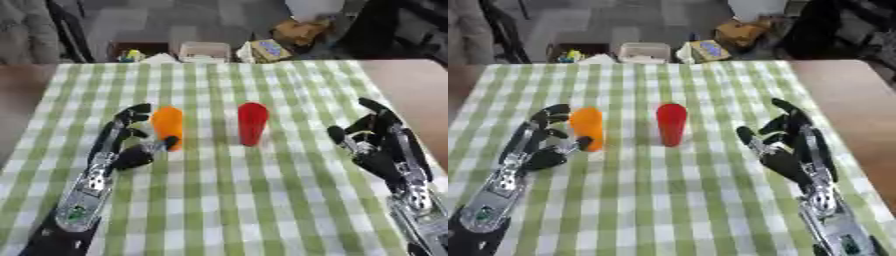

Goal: Pour the contents of one cup into another cup.

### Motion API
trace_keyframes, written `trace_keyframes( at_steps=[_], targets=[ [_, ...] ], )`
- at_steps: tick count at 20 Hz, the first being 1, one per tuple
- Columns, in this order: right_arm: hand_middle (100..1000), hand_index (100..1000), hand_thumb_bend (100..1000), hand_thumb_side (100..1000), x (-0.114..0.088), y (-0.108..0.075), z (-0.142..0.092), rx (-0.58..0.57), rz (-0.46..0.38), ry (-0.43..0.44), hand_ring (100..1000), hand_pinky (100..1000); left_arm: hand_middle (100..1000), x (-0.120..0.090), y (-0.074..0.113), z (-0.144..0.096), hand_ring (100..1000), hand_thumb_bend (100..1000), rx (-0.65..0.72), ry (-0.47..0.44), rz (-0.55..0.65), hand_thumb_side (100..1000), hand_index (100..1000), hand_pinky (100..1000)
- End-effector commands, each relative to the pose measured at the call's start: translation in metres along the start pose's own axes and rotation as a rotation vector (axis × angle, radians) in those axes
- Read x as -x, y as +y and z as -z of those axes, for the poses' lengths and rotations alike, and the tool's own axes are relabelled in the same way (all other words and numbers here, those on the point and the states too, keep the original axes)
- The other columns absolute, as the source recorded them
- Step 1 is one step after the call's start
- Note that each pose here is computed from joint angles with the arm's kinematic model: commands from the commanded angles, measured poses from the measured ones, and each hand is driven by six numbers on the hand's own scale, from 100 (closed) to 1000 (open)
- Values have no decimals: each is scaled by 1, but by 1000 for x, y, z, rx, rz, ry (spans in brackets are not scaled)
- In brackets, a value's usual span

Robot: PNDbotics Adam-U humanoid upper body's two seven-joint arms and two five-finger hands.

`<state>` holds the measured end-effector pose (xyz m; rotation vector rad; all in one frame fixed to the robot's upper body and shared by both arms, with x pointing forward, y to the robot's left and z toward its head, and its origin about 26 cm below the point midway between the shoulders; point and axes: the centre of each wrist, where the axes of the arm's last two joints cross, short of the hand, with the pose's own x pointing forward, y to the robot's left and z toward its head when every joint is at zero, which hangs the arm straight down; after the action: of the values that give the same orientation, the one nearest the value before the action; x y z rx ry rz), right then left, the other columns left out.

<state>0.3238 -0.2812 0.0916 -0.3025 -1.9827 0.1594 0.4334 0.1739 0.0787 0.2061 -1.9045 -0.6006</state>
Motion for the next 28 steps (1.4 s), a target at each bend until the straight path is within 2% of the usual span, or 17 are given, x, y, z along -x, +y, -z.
trace_keyframes(
  at_steps=[1, 7, 17, 28],
  targets=[
    [444, 873, 623, 363, -9, -1, 6, -7, 4, -36, 570, 460, 799, -7, 5, 10, 837, 714, -44, -22, 25, 353, 868, 635],
    [444, 873, 622, 364, -9, -1, 6, -11, 6, -37, 569, 460, 797, -8, 6, 16, 833, 709, -86, -11, 58, 354, 868, 633],
    [443, 873, 622, 365, -9, 1, 6, -19, 9, -38, 568, 459, 757, 3, 1, 13, 808, 716, -80, 41, 62, 368, 843, 609],
    [441, 873, 619, 365, -9, 1, 6, -22, 12, -38, 567, 458, 738, 5, 0, 14, 800, 732, -60, 19, 37, 370, 817, 607]
  ],
)
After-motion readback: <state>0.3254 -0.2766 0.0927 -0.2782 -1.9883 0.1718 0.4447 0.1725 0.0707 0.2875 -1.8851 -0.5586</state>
